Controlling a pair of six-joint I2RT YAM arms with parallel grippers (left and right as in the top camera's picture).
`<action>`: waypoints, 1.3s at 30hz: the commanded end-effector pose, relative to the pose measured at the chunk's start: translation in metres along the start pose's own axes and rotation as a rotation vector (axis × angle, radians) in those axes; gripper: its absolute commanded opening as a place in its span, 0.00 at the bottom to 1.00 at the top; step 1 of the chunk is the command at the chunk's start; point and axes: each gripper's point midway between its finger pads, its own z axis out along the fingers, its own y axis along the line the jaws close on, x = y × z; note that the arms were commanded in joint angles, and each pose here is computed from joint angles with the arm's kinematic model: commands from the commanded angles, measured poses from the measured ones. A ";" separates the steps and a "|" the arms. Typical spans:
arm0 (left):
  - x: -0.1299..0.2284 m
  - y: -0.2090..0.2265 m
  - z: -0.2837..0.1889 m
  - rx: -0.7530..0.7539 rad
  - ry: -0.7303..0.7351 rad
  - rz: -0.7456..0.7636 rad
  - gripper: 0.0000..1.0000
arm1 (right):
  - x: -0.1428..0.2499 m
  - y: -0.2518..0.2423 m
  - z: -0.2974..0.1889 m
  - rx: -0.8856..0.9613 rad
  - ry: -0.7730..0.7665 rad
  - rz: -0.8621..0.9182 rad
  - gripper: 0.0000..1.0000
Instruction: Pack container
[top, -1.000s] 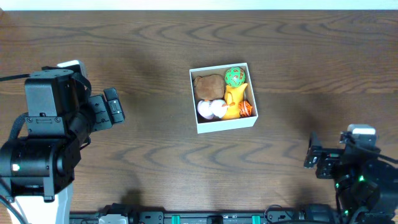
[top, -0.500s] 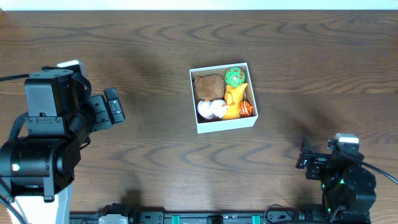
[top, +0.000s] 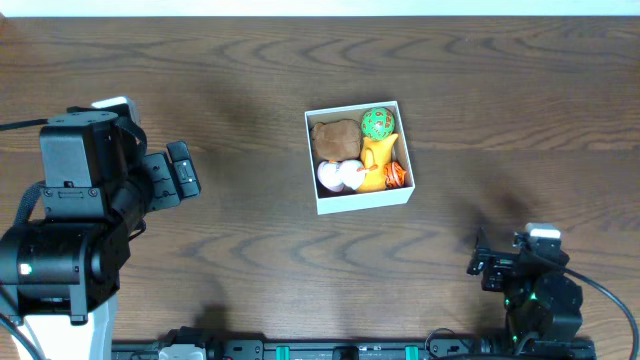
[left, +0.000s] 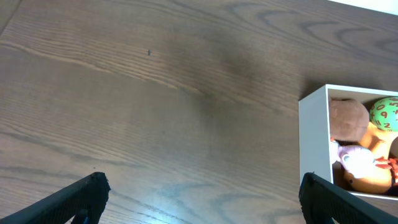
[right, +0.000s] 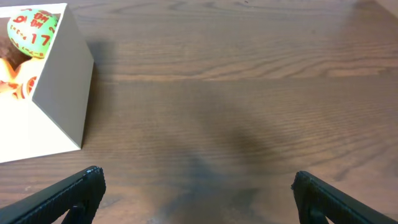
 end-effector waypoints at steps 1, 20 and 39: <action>-0.003 0.004 -0.003 -0.017 -0.012 0.000 0.98 | 0.004 -0.003 0.003 0.014 -0.013 0.019 0.99; -0.003 0.004 -0.003 -0.017 -0.012 0.001 0.98 | 0.039 -0.001 0.023 0.006 0.065 0.014 0.99; -0.003 0.004 -0.003 -0.017 -0.012 0.001 0.98 | 0.039 -0.001 0.023 0.006 0.065 0.014 0.99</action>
